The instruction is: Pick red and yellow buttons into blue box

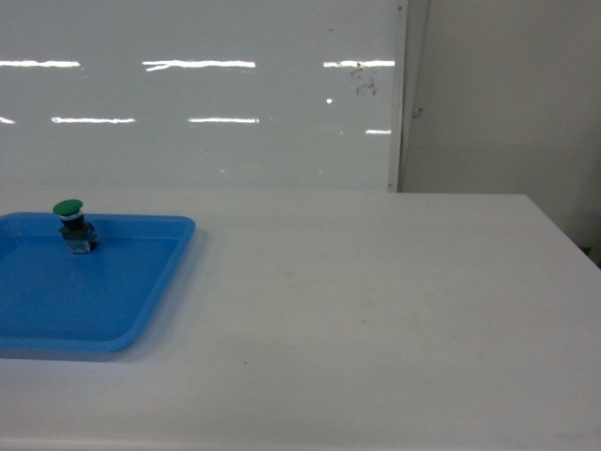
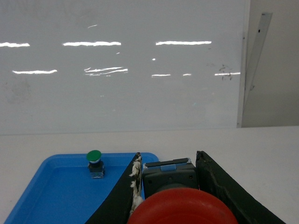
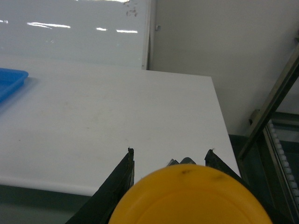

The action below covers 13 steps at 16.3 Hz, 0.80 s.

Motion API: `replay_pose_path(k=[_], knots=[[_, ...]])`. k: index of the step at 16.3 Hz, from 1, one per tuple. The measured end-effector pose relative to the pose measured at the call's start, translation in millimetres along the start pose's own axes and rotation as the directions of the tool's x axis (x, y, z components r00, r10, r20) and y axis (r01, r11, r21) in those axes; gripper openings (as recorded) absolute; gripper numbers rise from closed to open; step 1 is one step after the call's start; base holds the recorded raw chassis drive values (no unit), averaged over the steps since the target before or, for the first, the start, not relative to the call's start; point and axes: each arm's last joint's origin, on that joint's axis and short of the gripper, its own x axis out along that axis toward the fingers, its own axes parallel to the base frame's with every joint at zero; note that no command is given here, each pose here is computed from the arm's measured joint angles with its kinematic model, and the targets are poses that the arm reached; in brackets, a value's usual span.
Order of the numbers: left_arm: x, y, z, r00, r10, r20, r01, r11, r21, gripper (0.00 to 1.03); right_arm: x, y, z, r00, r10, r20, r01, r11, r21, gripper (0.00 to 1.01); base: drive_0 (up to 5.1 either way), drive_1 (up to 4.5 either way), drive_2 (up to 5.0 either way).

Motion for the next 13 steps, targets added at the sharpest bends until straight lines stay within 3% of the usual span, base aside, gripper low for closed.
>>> replay_pose_path(k=[9, 13], knots=[[0.0, 0.0, 0.1, 1.0, 0.0, 0.001, 0.0, 1.0, 0.0, 0.3, -0.4, 0.0, 0.4, 1.0, 0.0, 0.005, 0.0, 1.0, 0.0, 0.4, 5.0, -2.35, -2.3], [-0.1, 0.0, 0.3, 1.0, 0.0, 0.003, 0.0, 1.0, 0.0, 0.3, -0.3, 0.0, 0.3, 1.0, 0.0, 0.004, 0.0, 1.0, 0.0, 0.4, 4.7, -3.83, -0.9]])
